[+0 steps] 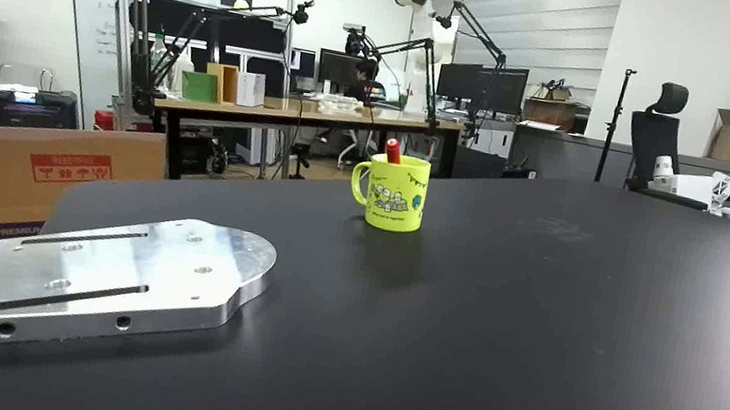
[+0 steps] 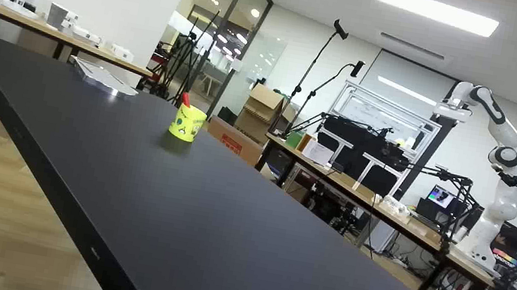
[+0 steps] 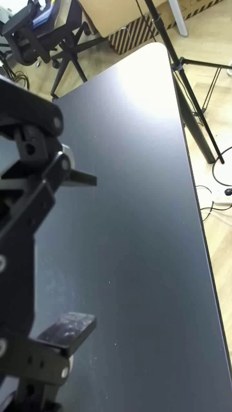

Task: Take the marker out of the mug and put it on the table

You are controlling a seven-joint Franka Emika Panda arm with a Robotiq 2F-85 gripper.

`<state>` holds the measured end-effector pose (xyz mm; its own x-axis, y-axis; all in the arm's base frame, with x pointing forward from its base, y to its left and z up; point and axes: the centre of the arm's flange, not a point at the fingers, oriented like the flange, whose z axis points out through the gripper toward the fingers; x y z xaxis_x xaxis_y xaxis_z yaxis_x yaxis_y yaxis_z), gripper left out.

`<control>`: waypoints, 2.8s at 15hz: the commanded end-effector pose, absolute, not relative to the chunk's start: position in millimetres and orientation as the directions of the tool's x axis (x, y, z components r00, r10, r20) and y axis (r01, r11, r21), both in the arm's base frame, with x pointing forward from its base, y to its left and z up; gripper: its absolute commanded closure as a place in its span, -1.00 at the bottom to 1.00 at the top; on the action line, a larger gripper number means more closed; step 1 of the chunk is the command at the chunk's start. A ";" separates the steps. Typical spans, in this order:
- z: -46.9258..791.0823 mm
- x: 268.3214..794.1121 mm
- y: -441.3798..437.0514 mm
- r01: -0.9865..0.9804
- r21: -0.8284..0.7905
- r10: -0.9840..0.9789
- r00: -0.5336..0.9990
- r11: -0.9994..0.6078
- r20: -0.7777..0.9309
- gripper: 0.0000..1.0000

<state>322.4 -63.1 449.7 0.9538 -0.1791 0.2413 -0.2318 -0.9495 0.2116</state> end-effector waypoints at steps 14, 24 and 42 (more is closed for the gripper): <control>448.8 390.3 -59.6 -0.205 0.183 -0.146 0.946 -0.961 0.291 -1.00; 431.3 505.2 169.8 0.208 0.129 0.243 0.871 -0.970 0.426 -1.00; 426.4 543.8 210.5 0.453 0.342 0.544 0.801 -0.824 0.250 -1.00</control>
<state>519.3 213.6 410.0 0.8105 0.4973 0.3096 0.4456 -0.8664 0.2253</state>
